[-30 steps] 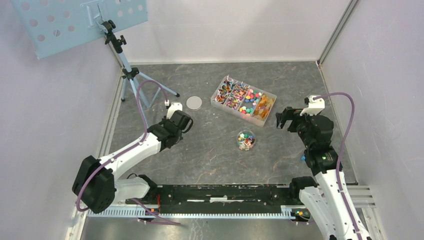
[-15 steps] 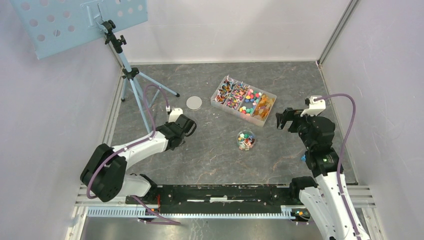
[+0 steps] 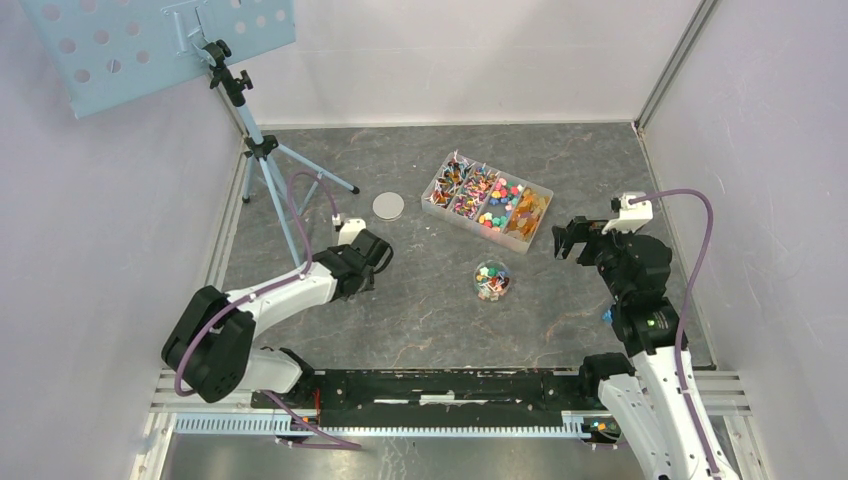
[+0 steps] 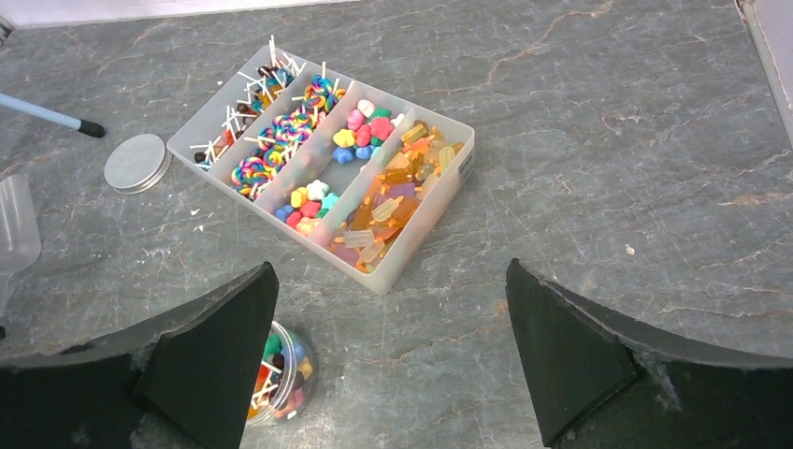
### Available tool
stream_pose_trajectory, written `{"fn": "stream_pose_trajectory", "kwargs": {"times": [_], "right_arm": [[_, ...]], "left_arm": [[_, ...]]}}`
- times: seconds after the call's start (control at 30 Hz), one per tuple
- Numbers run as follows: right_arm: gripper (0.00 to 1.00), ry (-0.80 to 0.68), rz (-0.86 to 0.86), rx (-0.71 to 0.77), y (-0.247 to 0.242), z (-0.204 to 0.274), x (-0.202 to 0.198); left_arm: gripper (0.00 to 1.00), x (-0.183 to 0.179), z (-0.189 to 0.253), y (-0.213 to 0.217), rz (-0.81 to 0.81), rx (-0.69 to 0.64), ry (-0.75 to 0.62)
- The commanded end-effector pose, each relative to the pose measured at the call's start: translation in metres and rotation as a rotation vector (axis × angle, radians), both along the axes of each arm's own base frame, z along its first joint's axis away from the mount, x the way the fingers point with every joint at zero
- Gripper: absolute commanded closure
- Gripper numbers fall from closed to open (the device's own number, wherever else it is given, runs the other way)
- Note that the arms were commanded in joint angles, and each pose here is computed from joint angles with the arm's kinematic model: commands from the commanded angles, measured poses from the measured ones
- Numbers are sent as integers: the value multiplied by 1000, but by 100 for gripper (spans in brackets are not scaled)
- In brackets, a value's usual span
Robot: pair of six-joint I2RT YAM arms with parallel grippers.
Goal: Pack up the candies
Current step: Place the spatula at the center of the board, then pick up the bottle lid at the center of the board.
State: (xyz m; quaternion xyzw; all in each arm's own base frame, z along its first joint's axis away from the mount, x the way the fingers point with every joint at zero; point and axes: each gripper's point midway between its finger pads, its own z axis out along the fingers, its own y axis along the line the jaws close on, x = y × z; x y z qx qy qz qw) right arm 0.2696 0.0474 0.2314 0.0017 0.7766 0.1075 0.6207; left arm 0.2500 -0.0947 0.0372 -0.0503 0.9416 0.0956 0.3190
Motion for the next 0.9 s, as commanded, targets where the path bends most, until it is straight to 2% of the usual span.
{"fn": "stream_pose_trajectory", "kwargs": {"times": [0.0, 0.1, 0.17, 0.37, 0.53, 0.7, 0.87], "right_arm": [[2, -67, -7, 16, -1, 25, 0], [2, -26, 12, 34, 4, 14, -1], [2, -1, 41, 53, 10, 6, -4], [2, 10, 142, 76, 27, -11, -12], [2, 47, 193, 102, 37, -25, -16], [2, 47, 197, 91, 36, -26, -19], [2, 56, 155, 96, 31, -24, -14]], "left_arm": [[35, 12, 28, -10, 40, -86, -78], [18, 20, 54, -15, 1, -91, -105], [0, 27, 74, -18, -27, -89, -137], [0, 61, 114, -41, -168, -83, -223], [0, 102, 112, -60, -233, -76, -146], [0, 151, 111, -79, -302, -108, -157], [1, 193, 81, -84, -297, -138, -85]]}}
